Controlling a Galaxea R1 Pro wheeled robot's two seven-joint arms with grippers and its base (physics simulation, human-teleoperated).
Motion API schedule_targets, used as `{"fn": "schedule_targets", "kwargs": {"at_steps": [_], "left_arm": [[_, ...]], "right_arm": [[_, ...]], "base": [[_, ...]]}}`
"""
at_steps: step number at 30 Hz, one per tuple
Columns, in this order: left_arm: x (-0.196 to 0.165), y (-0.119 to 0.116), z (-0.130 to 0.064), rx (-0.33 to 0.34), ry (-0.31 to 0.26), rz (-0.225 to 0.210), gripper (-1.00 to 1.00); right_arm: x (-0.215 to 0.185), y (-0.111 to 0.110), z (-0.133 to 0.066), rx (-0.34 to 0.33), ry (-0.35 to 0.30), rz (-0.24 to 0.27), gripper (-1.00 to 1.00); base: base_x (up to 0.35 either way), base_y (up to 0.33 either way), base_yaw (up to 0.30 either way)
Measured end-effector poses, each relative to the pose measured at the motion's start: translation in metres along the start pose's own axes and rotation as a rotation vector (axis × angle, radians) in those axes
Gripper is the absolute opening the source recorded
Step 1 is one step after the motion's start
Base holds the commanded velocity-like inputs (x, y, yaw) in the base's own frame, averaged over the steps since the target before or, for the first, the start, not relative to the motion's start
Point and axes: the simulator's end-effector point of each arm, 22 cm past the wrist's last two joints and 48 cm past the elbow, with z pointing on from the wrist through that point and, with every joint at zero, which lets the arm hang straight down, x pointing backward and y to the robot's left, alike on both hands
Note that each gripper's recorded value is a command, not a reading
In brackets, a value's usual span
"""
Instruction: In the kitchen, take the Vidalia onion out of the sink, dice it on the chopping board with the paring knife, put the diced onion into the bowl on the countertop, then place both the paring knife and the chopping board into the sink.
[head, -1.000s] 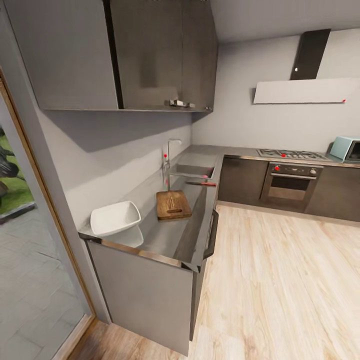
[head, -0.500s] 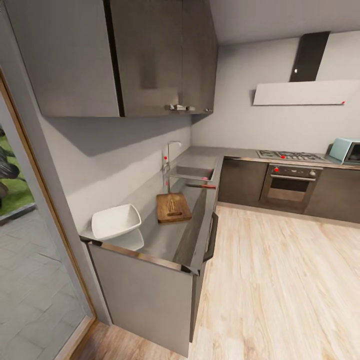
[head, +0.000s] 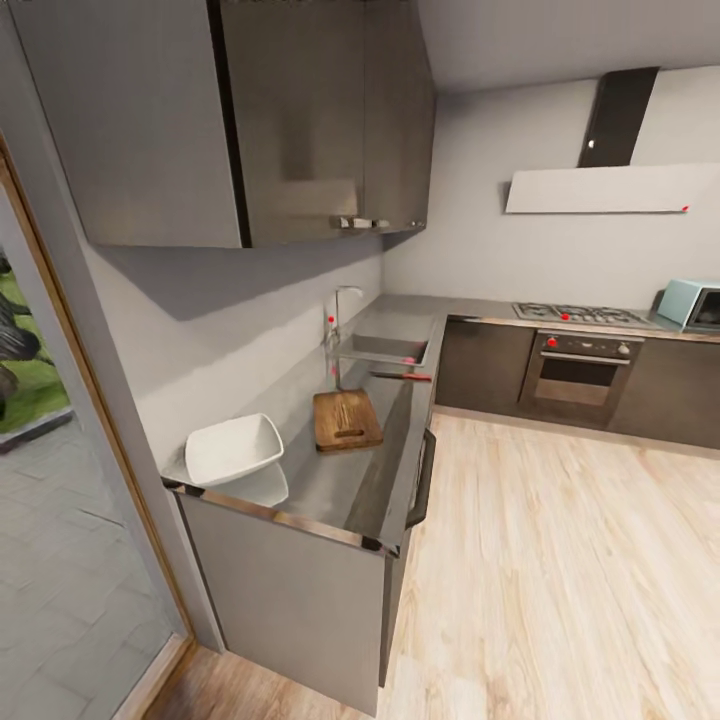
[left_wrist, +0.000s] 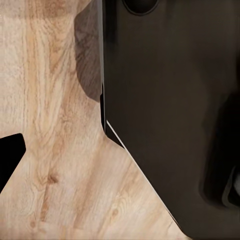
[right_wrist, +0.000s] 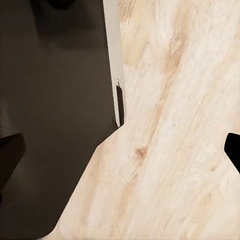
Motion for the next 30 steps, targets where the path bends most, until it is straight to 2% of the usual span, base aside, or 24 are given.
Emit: {"fn": "schedule_targets", "kwargs": {"at_steps": [30], "left_arm": [[0.009,0.001,-0.036,0.0,0.001,0.0,1.0]], "right_arm": [[0.009,-0.001,-0.036,0.0,0.001,0.0,1.0]], "base": [[0.0,0.0,0.0]]}}
